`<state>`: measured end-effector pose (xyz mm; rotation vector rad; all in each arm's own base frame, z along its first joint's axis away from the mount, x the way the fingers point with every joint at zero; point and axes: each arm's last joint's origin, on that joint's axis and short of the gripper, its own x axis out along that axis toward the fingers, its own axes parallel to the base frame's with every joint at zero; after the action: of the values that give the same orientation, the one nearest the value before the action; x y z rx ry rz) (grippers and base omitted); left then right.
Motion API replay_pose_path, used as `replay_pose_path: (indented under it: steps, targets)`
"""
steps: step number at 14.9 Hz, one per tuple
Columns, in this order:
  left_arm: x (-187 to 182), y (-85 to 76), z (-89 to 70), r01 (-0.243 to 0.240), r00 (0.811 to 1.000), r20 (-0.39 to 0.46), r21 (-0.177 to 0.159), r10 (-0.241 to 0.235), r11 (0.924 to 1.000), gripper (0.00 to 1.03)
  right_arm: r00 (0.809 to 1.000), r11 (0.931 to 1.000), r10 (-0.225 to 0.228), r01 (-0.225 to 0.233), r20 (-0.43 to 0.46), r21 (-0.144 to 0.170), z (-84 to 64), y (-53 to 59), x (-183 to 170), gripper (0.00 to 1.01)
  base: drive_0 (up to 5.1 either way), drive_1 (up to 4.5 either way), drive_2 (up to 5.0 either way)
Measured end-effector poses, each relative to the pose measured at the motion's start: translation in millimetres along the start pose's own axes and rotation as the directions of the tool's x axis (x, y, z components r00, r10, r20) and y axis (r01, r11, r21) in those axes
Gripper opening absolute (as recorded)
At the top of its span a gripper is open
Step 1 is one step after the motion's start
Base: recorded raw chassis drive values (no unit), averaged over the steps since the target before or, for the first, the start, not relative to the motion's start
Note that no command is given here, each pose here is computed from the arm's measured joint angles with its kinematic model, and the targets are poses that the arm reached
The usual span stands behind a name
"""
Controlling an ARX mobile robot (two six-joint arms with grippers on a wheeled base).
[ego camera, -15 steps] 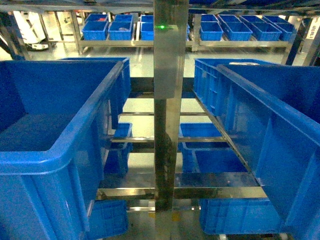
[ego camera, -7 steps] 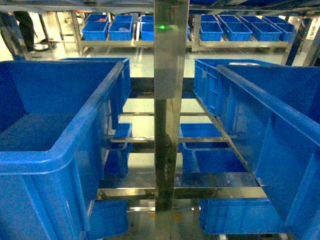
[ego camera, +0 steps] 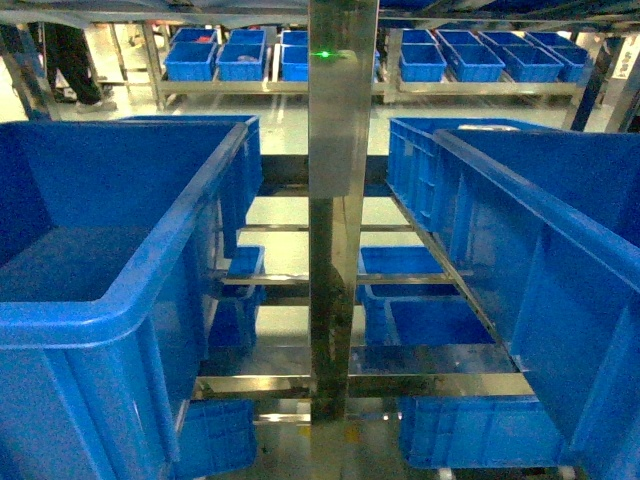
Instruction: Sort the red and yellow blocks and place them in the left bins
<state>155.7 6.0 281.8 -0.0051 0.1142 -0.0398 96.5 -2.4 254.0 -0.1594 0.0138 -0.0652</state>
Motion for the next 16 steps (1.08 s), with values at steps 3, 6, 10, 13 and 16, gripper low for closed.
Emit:
replay_pose_path:
  steps: [3,6,10,13,16]
  targets:
    - [0.1,0.0,0.0,0.000,1.000,0.000,0.000,0.000,1.0000,0.27,0.997,0.9995,0.021,-0.022,-0.071,-0.022,-23.7,5.5,2.6,0.98,0.0,0.00,0.0]
    - [0.1,0.0,0.0,0.000,1.000,0.000,0.000,0.000,1.0000,0.27,0.998,0.9993,0.029,-0.030,-0.063,-0.023,-23.0,6.7,1.8,0.98,0.0,0.00,0.0]
    - [11.2,10.0,-11.8,-0.013,0.994,-0.105,-0.020,0.011,0.9997,0.27,0.998,0.9993,0.029,-0.030,-0.063,-0.023,-23.0,6.7,1.8,0.98,0.0,0.00,0.0]
    - [59.2,17.4,-32.3,0.026,0.959,-0.282,-0.012,-0.029,0.9996,0.27,0.998,0.9993,0.029,-0.030,-0.064,-0.024,-23.1,6.7,1.8,0.98,0.0,0.00,0.0]
    - [95.8,14.9,-34.3,0.022,0.955,-0.296,0.042,-0.009,0.9989,0.27,0.998,0.9993,0.029,-0.030,-0.064,-0.023,-23.1,6.7,1.8,0.98,0.0,0.00,0.0]
